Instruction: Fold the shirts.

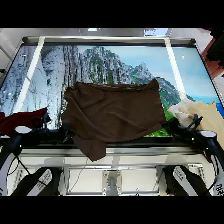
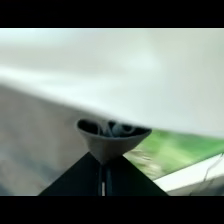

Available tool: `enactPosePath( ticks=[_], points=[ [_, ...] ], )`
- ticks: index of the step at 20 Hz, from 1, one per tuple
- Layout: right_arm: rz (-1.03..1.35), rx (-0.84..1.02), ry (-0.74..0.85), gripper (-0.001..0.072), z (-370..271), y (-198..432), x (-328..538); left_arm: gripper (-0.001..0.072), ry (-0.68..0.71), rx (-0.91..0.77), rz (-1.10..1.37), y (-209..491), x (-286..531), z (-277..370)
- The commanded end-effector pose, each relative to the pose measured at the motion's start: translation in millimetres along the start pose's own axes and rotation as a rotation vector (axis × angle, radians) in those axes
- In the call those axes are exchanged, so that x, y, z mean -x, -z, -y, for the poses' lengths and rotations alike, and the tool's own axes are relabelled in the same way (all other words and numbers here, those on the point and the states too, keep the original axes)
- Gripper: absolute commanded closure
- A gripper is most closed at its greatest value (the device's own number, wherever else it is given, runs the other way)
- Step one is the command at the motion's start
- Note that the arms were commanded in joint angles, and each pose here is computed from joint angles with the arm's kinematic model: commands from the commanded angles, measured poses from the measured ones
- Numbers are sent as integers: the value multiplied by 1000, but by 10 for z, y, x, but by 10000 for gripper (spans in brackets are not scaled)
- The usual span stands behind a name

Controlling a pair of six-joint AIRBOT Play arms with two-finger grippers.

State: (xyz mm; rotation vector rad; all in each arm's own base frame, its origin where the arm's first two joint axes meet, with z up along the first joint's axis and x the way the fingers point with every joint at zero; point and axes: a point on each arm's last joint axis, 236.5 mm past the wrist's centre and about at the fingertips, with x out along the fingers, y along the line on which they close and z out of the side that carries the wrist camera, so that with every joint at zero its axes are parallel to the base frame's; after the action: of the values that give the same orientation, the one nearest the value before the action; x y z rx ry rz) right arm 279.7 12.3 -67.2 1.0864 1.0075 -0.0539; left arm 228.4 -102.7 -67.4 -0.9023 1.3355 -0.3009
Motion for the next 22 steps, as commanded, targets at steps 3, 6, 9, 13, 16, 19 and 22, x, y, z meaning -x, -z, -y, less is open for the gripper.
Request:
enactPosePath(
  ticks=[3, 6, 9, 13, 16, 19, 22],
  points=[
    [113, 411, -239, 686, -1357, -388, 773, 699, 285, -308, 227, -671, 680, 1289],
    [424, 675, -297, 686, -2337, -584, 1817, 698, 366, -635, 467, -789, 1662, 2378],
    [874, 804, -209, 689, -2935, -616, 3215, 698, 343, -927, 818, -501, 2860, 3285],
    [1237, 922, 34, 690, -3244, -304, 4401, 699, 265, -1041, 1518, 138, 4625, 4024],
    [1276, 974, -7, 690, -3497, -176, 4578, 700, 37, -1098, 1545, 323, 4740, 4006],
    [1105, 965, -209, 687, -3697, -297, 4264, 700, -117, -996, 1254, -97, 4220, 3516],
    [736, 979, -396, 687, -3688, -387, 3618, 700, -66, -879, 906, -545, 3591, 3133]
  ],
)
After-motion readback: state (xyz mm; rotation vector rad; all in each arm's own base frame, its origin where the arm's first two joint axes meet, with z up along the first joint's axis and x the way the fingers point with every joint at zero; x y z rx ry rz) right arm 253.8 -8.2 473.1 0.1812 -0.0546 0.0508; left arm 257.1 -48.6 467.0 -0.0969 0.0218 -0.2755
